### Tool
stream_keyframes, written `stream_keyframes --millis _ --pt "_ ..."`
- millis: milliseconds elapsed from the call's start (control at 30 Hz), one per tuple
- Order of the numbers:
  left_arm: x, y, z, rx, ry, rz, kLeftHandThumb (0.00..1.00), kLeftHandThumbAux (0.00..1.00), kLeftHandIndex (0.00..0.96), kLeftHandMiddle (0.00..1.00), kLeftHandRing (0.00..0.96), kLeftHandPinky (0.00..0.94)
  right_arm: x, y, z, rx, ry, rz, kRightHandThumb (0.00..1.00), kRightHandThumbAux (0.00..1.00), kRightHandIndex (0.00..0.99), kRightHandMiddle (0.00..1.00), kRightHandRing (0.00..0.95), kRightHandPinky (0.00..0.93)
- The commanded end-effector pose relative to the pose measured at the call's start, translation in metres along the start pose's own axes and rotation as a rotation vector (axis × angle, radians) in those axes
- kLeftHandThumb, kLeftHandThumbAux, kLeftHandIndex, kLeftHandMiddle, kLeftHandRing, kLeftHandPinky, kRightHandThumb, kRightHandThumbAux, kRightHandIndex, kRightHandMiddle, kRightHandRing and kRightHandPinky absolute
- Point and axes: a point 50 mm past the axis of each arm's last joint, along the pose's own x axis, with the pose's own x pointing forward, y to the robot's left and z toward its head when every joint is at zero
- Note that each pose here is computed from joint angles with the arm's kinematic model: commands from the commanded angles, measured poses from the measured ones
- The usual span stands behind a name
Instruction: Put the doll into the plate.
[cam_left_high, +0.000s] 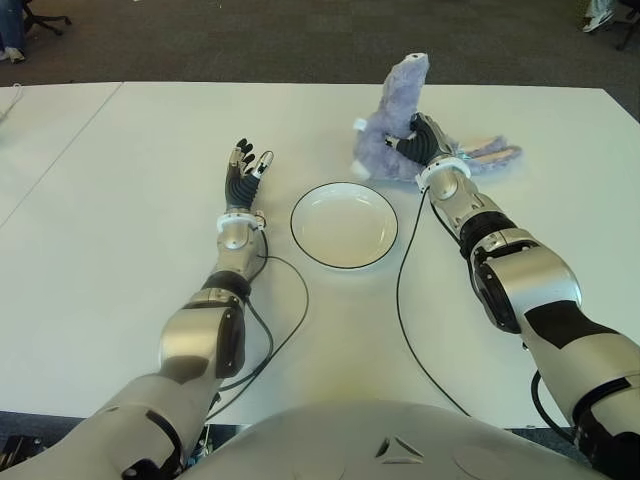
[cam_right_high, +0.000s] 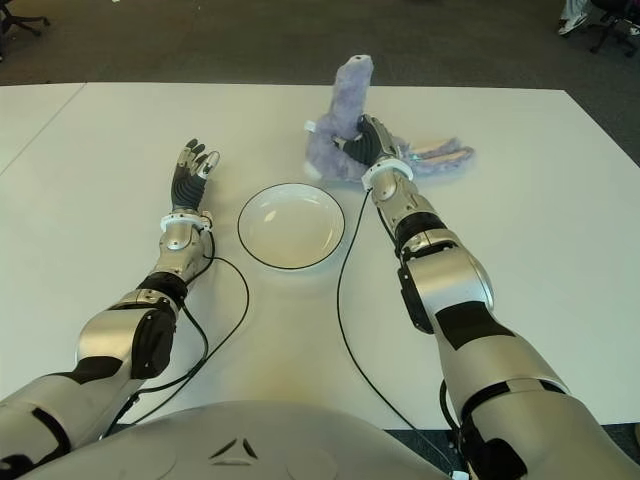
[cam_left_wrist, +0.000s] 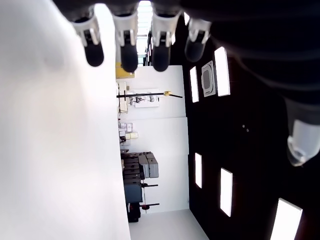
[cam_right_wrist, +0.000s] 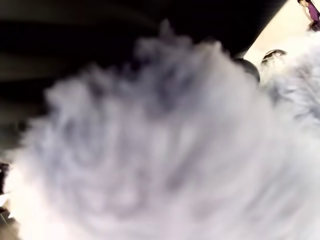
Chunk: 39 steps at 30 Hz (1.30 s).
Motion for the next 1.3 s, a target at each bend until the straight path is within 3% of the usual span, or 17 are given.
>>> stream_keyframes --millis 33,267,533,1300 --pt "-0.091 -0.002 -0.106 -0.011 0.517 0.002 0.000 0.453 0.087 0.125 0.113 0.105 -0.001 -0.006 -0.006 -0.013 0.013 -0.023 0.532 0.732 0.753 0.863 0.869 0.847" --pt "-0.091 -0.002 -0.106 -0.009 0.513 -0.008 0.000 0.458 0.077 0.113 0.107 0.100 0.002 -0.015 -0.002 -0.013 -0.018 -0.057 0.526 0.732 0.750 0.863 0.870 0.849" --pt "-0.091 -0.002 -0.105 -0.020 0.503 -0.005 0.000 0.473 0.076 0.113 0.108 0.102 0.010 -0.035 0.016 -0.014 -0.122 -0.140 0.543 0.721 0.756 0.863 0.871 0.854" --pt "-0.091 -0.001 -0.107 0.017 0.523 -0.005 0.000 0.488 0.054 0.100 0.096 0.092 0.014 -0.044 0.054 -0.031 -0.350 -0.265 0.534 0.707 0.771 0.879 0.883 0.871"
